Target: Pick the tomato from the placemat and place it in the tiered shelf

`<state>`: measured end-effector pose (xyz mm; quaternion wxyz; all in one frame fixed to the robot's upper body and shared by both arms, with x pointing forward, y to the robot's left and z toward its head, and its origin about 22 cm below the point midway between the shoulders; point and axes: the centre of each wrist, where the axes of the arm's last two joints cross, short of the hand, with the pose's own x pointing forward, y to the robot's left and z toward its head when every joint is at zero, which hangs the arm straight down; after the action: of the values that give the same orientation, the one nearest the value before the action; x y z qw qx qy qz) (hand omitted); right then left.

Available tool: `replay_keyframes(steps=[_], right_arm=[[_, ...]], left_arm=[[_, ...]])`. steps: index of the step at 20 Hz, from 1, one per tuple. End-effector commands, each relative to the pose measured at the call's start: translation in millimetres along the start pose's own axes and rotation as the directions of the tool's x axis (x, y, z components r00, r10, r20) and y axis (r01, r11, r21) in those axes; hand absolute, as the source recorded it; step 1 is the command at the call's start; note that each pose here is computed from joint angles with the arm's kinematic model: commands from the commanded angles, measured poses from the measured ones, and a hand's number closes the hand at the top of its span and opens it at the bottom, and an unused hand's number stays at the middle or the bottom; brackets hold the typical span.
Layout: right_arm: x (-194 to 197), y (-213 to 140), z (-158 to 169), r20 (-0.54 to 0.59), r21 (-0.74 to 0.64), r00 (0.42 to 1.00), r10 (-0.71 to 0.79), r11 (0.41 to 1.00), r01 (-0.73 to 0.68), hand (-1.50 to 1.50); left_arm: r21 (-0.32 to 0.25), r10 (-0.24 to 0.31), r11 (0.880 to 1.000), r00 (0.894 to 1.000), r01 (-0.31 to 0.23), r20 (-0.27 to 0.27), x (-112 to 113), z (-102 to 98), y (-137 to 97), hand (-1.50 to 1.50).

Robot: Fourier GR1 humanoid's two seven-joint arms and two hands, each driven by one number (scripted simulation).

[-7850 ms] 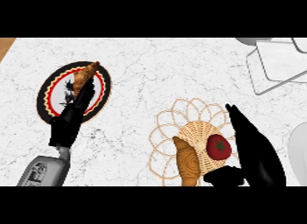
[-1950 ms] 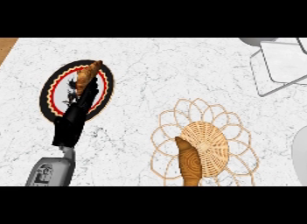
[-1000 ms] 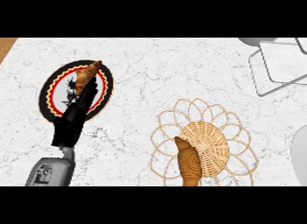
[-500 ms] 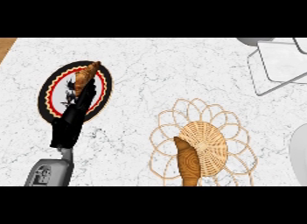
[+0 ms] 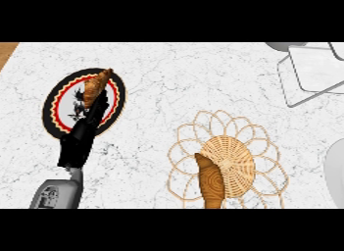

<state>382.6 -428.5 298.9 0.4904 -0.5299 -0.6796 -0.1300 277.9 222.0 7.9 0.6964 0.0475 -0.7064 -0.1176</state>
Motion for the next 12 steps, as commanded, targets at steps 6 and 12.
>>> replay_keyframes(steps=[6, 12], right_arm=[[27.9, -80.7, -27.5, -0.048, -0.205, 0.961, -0.271, 0.945, 0.256, -1.50], [3.5, -151.5, -42.8, -0.225, -0.275, 0.938, -0.262, 0.941, 0.197, -1.50]], left_arm=[[0.005, 0.001, 1.000, 1.000, -0.001, -0.003, 8.1, -11.7, 9.4, 0.00], [0.012, 0.014, 1.000, 1.000, -0.014, -0.007, 9.1, 1.0, -15.1, 0.00]])
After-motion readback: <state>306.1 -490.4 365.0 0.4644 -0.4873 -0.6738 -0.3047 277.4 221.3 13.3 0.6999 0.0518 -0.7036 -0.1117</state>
